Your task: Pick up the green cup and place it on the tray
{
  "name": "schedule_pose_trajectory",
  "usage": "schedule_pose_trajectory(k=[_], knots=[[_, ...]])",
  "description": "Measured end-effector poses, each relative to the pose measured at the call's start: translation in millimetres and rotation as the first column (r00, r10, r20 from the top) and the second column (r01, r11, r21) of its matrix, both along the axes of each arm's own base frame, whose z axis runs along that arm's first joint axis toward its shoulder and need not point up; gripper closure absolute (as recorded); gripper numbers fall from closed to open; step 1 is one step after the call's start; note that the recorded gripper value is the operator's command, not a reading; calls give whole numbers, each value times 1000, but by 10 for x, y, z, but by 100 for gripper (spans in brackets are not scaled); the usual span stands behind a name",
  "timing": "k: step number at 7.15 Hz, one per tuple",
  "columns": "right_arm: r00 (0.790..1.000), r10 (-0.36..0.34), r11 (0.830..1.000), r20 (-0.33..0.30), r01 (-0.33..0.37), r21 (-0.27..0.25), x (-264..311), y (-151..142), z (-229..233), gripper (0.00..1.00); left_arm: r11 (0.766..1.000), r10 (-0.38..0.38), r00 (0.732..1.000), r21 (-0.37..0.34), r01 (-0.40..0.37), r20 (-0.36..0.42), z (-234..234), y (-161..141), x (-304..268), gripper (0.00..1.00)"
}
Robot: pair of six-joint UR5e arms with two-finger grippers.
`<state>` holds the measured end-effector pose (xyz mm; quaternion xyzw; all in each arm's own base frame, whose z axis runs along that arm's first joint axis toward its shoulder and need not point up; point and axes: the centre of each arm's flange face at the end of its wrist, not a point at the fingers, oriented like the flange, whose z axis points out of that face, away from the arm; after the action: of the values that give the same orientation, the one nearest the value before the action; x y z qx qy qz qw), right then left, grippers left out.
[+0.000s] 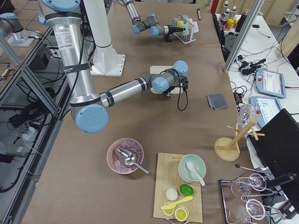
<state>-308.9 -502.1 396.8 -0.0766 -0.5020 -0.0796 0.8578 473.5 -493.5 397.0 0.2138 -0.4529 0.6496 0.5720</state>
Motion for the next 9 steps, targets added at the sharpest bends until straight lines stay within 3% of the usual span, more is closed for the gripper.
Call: schedule_pose_trajectory(k=[2, 4, 9], knots=[[1000, -17, 1000, 8, 17, -8, -612, 130, -522, 100, 1000, -13, 1000, 10, 14, -2, 142, -117, 38, 2], [1000, -15, 1000, -7, 15, 8, -1018, 298, -756, 100, 999, -28, 1000, 23, 28, -3, 240, -201, 11, 2], [999, 28, 999, 25, -29, 17, -1784, 433, -828, 100, 999, -36, 999, 7, 36, 30, 442, -274, 66, 2]])
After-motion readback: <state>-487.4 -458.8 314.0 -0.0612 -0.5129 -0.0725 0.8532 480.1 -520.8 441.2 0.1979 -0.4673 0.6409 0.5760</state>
